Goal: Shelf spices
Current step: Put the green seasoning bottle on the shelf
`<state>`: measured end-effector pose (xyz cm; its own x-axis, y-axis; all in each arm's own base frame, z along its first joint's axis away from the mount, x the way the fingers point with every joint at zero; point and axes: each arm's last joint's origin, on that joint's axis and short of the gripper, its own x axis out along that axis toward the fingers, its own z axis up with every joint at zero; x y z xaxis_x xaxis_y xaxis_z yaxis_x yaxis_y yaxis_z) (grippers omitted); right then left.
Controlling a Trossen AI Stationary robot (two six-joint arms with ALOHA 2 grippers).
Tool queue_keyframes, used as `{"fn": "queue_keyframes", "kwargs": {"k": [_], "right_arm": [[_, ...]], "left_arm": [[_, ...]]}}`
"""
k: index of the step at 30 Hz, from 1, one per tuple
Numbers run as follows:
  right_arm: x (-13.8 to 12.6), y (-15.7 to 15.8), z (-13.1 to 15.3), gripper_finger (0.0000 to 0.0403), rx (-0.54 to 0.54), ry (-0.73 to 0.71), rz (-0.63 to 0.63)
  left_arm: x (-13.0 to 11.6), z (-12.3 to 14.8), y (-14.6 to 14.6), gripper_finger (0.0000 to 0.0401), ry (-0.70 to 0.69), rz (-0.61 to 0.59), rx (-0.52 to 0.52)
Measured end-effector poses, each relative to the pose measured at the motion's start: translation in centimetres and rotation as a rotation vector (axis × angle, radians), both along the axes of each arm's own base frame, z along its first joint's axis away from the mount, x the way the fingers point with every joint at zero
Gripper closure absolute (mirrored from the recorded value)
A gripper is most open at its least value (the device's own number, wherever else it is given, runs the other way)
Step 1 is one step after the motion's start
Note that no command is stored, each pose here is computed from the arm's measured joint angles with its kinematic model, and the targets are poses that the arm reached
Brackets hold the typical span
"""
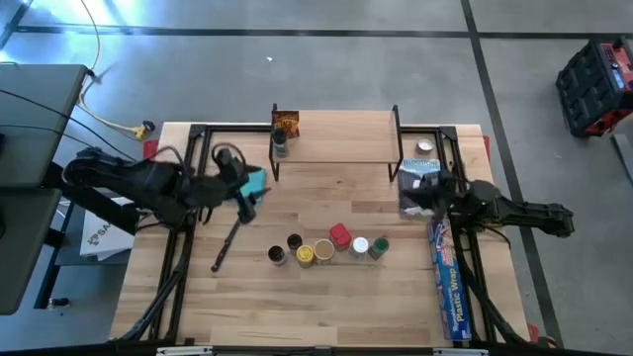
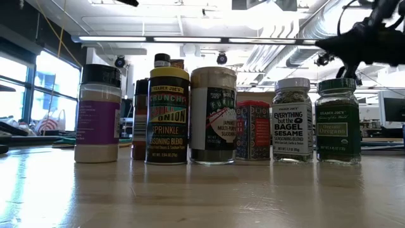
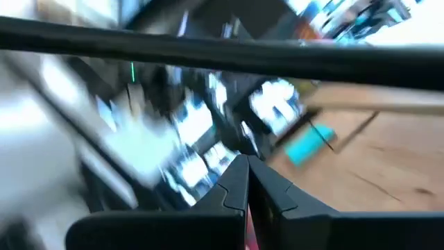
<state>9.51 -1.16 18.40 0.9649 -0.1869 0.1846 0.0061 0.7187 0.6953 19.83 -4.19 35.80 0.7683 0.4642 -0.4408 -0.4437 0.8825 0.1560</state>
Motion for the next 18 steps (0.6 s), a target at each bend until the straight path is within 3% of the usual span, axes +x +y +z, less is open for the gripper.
{"fn": "queue_keyframes", "kwargs": {"k": [3, 5, 10, 18], "right_arm": [[-0.2, -0.3, 0.6, 0.0403, 0.083, -0.088, -0.114], [-0.3, -0.3, 1.1, 0.0403, 0.080, -0.134, -0.123], [0.1, 1.1, 2.7, 0.0403, -0.141, -0.236, 0.037], [2.2, 3.2, 4.3, 0.0403, -0.335, -0.109, 0.160]], "left_arm": [[0.0, -2.0, -1.0, 0.0135, -0.015, -0.025, -0.008], [0.0, -3.0, -1.6, 0.0135, -0.029, -0.030, -0.022], [-0.3, -4.4, -2.6, 0.0135, -0.033, -0.048, -0.053], [-0.7, -4.5, -3.4, 0.0135, -0.054, -0.032, -0.032]]}}
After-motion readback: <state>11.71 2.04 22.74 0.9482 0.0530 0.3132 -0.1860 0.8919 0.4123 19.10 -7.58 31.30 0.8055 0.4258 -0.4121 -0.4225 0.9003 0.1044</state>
